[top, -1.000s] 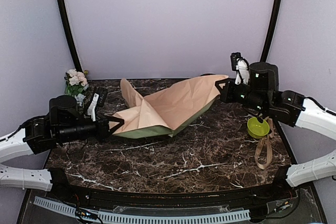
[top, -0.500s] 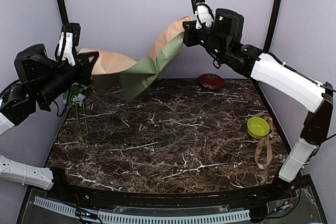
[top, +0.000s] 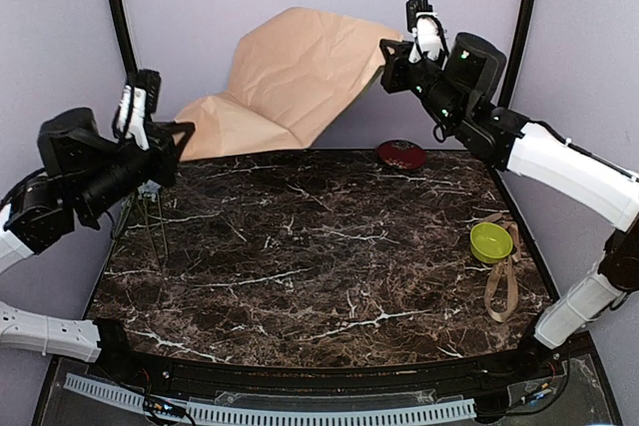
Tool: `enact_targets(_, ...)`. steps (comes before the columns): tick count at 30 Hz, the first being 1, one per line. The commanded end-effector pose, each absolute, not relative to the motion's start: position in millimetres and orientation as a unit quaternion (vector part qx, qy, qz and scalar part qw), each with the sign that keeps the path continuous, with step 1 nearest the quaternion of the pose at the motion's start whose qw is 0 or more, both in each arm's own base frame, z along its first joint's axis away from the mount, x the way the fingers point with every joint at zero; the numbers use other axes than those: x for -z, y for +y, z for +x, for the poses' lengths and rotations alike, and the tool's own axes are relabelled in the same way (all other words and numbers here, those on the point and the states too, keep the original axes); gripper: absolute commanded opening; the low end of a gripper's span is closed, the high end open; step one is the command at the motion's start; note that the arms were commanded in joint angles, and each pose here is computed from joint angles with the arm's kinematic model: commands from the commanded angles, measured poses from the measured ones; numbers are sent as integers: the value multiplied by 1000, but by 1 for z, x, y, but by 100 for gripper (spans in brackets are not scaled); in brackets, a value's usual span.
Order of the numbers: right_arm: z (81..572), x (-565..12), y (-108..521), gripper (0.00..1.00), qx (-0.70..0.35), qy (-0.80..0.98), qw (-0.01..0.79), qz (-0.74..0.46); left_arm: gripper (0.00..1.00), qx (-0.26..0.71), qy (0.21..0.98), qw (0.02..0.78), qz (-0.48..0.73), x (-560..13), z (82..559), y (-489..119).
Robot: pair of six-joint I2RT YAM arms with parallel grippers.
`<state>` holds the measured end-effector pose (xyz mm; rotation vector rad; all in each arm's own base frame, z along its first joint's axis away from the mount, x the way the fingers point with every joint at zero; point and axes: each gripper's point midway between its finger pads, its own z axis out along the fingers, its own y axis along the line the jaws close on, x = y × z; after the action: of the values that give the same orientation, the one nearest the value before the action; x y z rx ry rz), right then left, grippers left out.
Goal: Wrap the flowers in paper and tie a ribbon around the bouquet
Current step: Unfold the folded wrapping paper at the center of the board.
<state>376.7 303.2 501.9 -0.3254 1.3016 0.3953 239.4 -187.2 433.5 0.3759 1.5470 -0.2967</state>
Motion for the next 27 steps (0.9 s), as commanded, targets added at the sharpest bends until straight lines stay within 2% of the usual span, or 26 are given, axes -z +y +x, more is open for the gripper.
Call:
enact_targets(1, 397, -420, 274, 0, -185, 666, 714, -116, 0, 228, 779, 542, 218, -312, 228, -240)
enact_targets(6, 398, -323, 251, 0, -196, 741, 635, -97, 0, 284, 814, 460, 214, -240, 208, -252)
enact_targets(13, 387, -221, 209, 0, -169, 810, 560, -42, 0, 334, 859, 332, 200, -154, 170, -257)
enact_targets(14, 385, -208, 205, 0, -161, 818, 550, -41, 6, 341, 864, 310, 204, -142, 162, -260)
enact_targets(17, 376, -172, 196, 0, -135, 840, 523, -52, 31, 374, 860, 243, 249, -130, 128, -272)
enact_targets(19, 370, -163, 193, 0, -132, 844, 516, -63, 44, 379, 855, 227, 274, -135, 114, -272)
enact_targets(22, 364, -156, 188, 0, -127, 851, 506, -67, 54, 381, 837, 262, 294, -167, 112, -263)
enact_targets(24, 360, -151, 186, 0, -129, 856, 496, -69, 56, 383, 814, 322, 294, -201, 118, -253)
enact_targets(27, 356, -145, 187, 0, -136, 862, 481, -83, 65, 365, 784, 427, 265, -247, 136, -228)
